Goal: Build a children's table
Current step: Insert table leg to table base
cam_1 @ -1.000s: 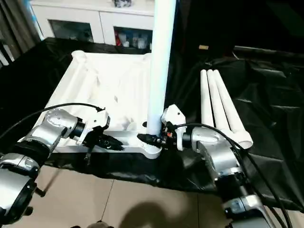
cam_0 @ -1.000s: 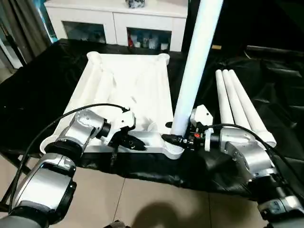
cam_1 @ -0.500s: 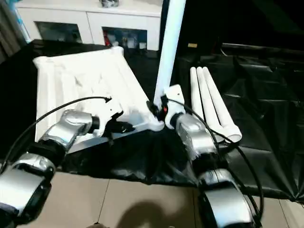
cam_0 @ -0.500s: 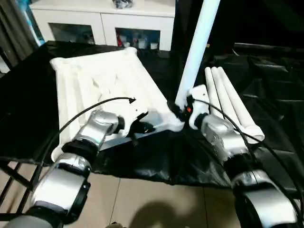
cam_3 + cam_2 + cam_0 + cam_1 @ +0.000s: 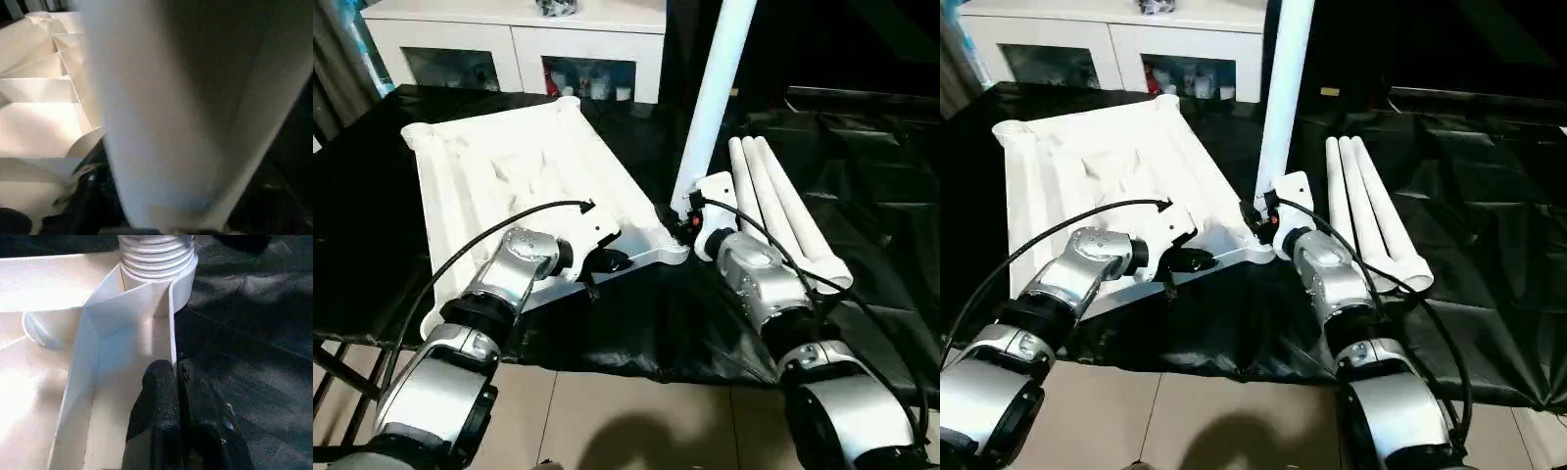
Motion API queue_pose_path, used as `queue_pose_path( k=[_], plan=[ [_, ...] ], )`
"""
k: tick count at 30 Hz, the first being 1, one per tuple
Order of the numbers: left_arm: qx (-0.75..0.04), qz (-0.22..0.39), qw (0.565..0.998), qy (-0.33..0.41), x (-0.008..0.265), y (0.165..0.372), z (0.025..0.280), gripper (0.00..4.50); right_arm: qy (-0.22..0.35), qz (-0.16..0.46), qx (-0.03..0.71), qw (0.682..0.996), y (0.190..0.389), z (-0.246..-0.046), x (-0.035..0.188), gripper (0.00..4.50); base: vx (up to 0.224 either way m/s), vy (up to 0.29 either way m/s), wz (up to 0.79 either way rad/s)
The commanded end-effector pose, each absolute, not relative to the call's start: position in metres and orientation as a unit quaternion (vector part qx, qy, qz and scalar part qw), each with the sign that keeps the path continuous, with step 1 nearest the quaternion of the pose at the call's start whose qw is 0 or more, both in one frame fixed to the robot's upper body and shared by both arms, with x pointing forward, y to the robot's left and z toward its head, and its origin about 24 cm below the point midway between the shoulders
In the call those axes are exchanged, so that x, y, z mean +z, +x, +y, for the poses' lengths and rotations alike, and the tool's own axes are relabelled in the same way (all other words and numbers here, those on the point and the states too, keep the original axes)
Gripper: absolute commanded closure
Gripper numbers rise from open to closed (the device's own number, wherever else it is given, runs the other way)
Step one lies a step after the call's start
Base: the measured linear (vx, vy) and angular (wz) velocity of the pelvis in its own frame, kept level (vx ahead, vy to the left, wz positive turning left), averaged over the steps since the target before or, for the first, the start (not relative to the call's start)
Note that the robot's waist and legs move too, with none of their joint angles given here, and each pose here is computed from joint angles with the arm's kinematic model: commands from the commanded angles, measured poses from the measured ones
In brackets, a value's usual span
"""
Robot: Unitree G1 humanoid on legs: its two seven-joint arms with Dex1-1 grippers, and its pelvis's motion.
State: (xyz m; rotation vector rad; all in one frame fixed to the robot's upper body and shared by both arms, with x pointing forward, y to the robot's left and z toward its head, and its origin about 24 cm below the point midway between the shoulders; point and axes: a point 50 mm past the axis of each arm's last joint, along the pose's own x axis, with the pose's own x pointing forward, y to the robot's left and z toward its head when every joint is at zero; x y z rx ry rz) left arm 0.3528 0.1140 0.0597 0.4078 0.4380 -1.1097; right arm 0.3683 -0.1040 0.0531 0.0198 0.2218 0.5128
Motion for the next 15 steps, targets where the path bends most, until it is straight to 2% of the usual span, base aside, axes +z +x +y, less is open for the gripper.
queue_pose_path(
  k=[1, 5, 6, 11, 15],
  plan=[
    [-0.553, 0.174, 0.791, 0.194, 0.07, 0.352, 0.104, 4.5, 0.023, 0.166, 0.258, 0.951, 0.358, -0.106, 0.029, 1.58, 0.0, 0.0, 0.0],
    [-0.561, 0.169, 0.788, 0.192, 0.071, 0.351, 0.109, 4.5, 0.032, 0.149, 0.281, 0.948, 0.358, -0.107, 0.034, 1.26, 0.0, 0.0, 0.0],
    [-0.564, 0.169, 0.785, 0.191, 0.071, 0.35, 0.11, 4.5, 0.029, 0.141, 0.293, 0.945, 0.357, -0.107, 0.036, 1.05, 0.0, 0.0, 0.0],
    [-0.589, 0.165, 0.764, 0.204, 0.071, 0.347, 0.119, 4.5, -0.002, 0.122, 0.347, 0.93, 0.354, -0.113, 0.042, 1.0, 0.0, 0.0, 0.0],
    [-0.625, 0.167, 0.737, 0.199, 0.072, 0.342, 0.125, 4.5, -0.026, 0.114, 0.406, 0.906, 0.347, -0.12, 0.045, 1.0, 0.0, 0.0, 0.0]
  ],
)
